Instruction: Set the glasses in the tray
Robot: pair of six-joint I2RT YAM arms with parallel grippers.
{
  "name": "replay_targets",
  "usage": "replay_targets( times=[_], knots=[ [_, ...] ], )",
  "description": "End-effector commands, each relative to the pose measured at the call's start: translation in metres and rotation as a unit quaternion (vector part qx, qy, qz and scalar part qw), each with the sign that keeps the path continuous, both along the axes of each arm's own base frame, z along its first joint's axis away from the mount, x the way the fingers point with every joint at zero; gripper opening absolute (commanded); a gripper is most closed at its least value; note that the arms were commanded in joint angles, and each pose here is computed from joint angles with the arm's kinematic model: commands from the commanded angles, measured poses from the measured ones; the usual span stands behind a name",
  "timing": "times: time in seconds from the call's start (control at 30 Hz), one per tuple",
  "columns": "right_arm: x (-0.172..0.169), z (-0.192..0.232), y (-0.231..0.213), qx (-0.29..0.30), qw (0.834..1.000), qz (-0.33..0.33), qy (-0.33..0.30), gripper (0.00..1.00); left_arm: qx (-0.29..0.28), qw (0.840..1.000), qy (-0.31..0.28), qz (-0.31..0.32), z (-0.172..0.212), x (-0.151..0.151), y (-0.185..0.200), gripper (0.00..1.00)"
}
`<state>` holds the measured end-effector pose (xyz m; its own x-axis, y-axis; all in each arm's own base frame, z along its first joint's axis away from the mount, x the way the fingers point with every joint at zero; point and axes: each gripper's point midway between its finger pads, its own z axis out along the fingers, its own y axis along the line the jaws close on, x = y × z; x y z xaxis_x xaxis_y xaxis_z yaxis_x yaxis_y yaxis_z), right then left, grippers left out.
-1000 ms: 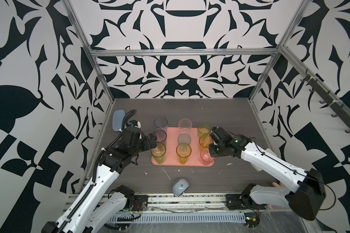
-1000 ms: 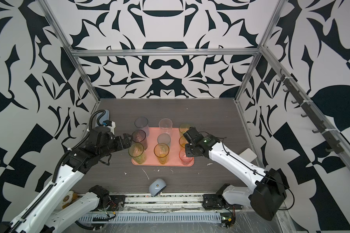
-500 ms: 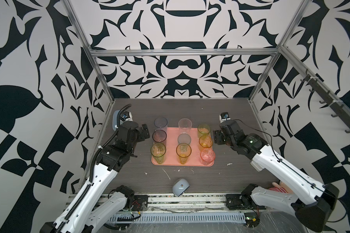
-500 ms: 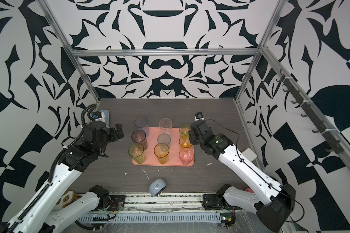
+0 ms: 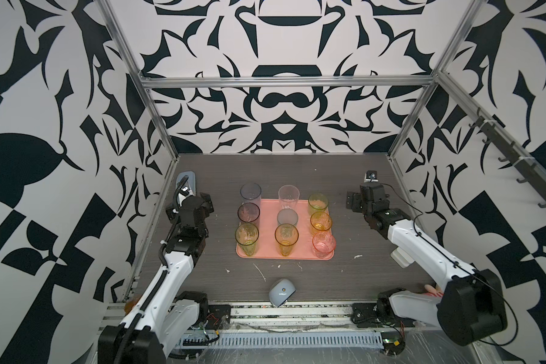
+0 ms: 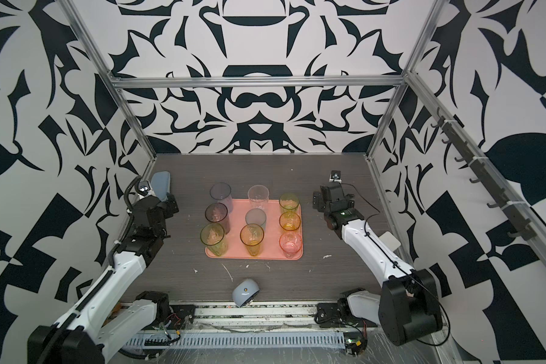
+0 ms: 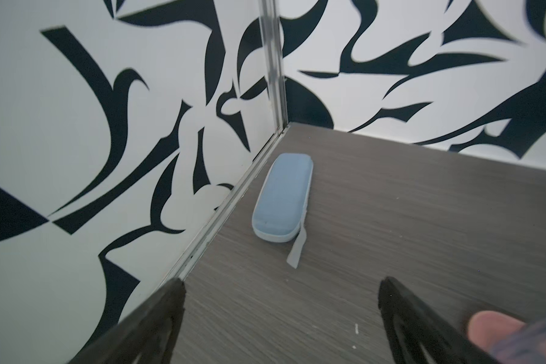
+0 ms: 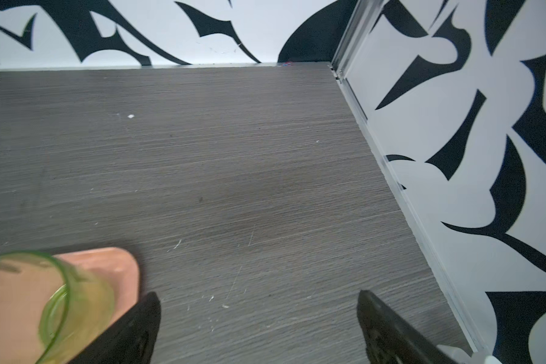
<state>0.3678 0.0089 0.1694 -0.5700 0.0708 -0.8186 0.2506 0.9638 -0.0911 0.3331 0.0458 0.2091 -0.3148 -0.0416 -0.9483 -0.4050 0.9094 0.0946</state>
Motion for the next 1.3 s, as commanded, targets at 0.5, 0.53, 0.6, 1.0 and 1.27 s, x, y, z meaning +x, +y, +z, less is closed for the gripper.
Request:
replay_targets(
  times=[0.5, 0.53, 0.6, 1.0, 1.27],
  knots=[
    [0.009, -0.059, -0.019, -0.028, 0.992, 0.036, -0.12, 1.0, -0.047, 0.998, -0.021, -0.024, -0.083, 0.035, 0.013, 0.99],
    [0.009, -0.062, -0.016, -0.03, 0.991, 0.048, -0.121, 1.0, -0.048, 0.998, -0.023, -0.022, -0.087, 0.036, 0.014, 1.0],
    [0.009, -0.063, -0.01, -0.027, 0.99, 0.066, -0.122, 1.0, -0.053, 0.998, -0.028, -0.024, -0.092, 0.039, 0.014, 1.0],
    [0.018, -0.088, -0.003, -0.024, 0.989, 0.093, -0.116, 1.0, -0.051, 0.995, -0.058, -0.058, -0.109, 0.043, 0.005, 0.99],
    [0.017, -0.089, -0.004, -0.026, 0.989, 0.09, -0.114, 1.0, -0.062, 0.997, -0.019, -0.038, -0.116, 0.051, 0.011, 0.99]
  ],
)
